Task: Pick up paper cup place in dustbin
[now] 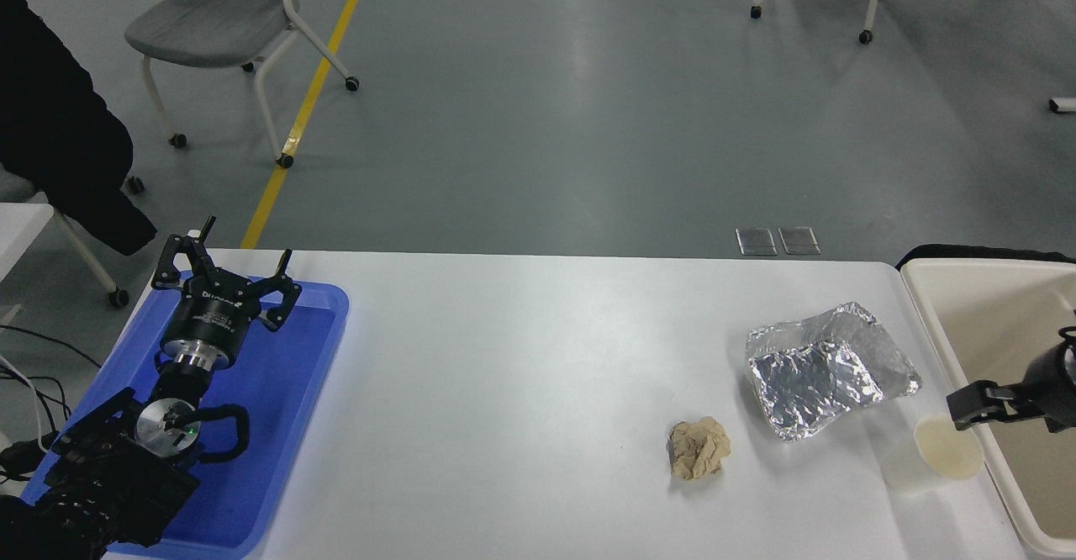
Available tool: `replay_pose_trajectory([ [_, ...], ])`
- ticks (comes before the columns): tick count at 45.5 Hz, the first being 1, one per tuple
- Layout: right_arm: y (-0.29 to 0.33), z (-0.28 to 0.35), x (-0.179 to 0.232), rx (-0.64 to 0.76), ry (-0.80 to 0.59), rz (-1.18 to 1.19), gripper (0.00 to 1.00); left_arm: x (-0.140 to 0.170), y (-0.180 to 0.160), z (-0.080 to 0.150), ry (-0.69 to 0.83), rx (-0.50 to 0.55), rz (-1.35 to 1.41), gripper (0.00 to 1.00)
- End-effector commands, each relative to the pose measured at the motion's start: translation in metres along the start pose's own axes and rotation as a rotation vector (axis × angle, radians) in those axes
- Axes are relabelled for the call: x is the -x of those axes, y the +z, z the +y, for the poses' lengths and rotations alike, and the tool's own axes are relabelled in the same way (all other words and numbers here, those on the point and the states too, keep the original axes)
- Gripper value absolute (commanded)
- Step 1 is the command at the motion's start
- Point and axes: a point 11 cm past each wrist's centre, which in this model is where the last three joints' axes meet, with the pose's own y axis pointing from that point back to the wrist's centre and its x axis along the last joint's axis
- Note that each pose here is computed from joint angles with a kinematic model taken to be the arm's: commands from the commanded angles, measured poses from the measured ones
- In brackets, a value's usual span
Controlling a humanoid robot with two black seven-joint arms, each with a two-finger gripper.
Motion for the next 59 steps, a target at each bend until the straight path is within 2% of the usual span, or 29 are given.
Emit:
replay_pose_trajectory([
  [1,-0.003,-0.027,0.015,0.006,0.006,0.003,1.00,0.000,0.000,0.000,0.000,0.001,-0.001,1.00],
  [10,0.003,-0.031,0.013,0.027,0.034,0.007,0.97,0.000,0.000,0.000,0.000,0.001,-0.001,1.00],
  [12,0.003,-0.031,0.013,0.022,0.034,0.006,0.90,0.000,0.000,0.000,0.000,0.001,-0.001,1.00],
  [15,0.001,-0.032,0.015,0.005,0.031,0.006,0.74,0.000,0.000,0.000,0.000,0.001,-0.001,1.00],
  [19,-0.001,-0.032,0.015,-0.013,0.031,0.005,0.43,0.000,0.000,0.000,0.000,0.001,-0.001,1.00],
  [20,-0.001,-0.032,0.015,-0.016,0.029,0.007,0.38,0.000,0.000,0.000,0.000,-0.001,0.001,1.00],
  [22,-0.002,-0.032,0.016,-0.019,0.028,0.007,0.33,0.000,0.000,0.000,0.000,-0.001,0.001,1.00],
  [23,-0.002,-0.032,0.016,-0.020,0.028,0.007,0.25,0.000,0.000,0.000,0.000,-0.001,0.001,1.00],
  [25,-0.002,-0.032,0.016,-0.022,0.028,0.007,0.00,0.000,0.000,0.000,0.000,0.000,-0.001,1.00],
  [44,0.001,-0.020,0.012,-0.037,0.031,-0.012,0.00,0.001,0.000,-0.001,-0.001,0.000,0.001,1.00],
  [52,-0.005,0.015,0.001,-0.092,0.047,-0.018,0.00,0.001,0.000,-0.001,-0.001,0.000,0.001,1.00],
  [59,0.000,0.052,-0.020,-0.080,0.061,0.001,0.00,0.001,0.000,-0.001,-0.001,-0.002,0.001,1.00],
])
